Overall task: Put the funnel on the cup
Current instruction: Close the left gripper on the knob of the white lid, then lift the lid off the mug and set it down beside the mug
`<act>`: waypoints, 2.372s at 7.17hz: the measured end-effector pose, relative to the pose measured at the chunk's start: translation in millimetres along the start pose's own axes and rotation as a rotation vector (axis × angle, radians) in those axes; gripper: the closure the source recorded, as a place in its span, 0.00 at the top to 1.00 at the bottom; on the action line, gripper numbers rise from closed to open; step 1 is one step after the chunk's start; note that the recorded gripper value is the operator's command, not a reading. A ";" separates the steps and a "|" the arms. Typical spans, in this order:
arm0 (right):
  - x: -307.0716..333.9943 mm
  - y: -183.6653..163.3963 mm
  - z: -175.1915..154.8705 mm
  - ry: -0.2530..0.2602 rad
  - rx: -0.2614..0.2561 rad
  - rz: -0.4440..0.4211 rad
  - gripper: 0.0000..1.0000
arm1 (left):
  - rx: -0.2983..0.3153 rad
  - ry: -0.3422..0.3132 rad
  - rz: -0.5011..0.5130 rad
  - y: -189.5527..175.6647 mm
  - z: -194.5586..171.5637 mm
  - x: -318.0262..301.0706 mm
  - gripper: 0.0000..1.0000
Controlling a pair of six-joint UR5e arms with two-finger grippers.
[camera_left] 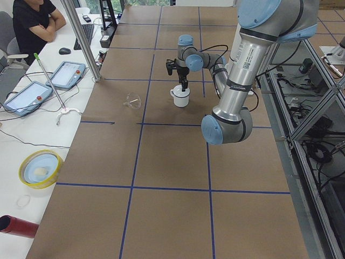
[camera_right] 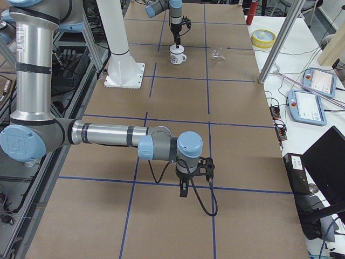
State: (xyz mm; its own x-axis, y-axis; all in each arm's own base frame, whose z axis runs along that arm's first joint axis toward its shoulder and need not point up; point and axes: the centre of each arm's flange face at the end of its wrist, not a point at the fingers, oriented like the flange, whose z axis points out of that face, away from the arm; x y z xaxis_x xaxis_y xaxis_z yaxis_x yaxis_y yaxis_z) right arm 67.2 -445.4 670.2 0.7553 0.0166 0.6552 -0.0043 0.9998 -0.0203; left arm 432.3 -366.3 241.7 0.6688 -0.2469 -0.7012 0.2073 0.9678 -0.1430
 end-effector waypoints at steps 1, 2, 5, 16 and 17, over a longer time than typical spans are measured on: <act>-0.1 0.0 -0.1 0.000 0.000 0.000 1.00 | 0.000 -0.001 0.000 0.0 0.6 0.1 0.41; -0.1 0.0 -0.1 0.000 0.000 0.000 1.00 | -0.001 -0.001 0.000 0.3 0.6 0.3 0.19; 0.2 0.1 0.2 0.000 -0.001 0.000 1.00 | -0.002 0.008 0.002 1.2 -3.7 1.4 0.00; 0.2 0.0 0.2 0.000 0.000 0.000 1.00 | 0.104 0.019 0.153 -43.0 -47.0 -124.3 0.00; 0.2 0.0 0.2 0.000 0.000 0.000 1.00 | 0.114 0.040 0.148 -47.7 -24.6 -144.9 0.00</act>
State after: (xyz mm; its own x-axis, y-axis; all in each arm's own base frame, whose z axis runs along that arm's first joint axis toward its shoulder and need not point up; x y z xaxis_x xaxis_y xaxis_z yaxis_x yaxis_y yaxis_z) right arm 67.2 -445.3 670.5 0.7552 0.0170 0.6552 -0.0043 0.9998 -0.0210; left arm 307.9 -375.4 333.0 0.6699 -0.0983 -0.7360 0.1901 0.9809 0.0420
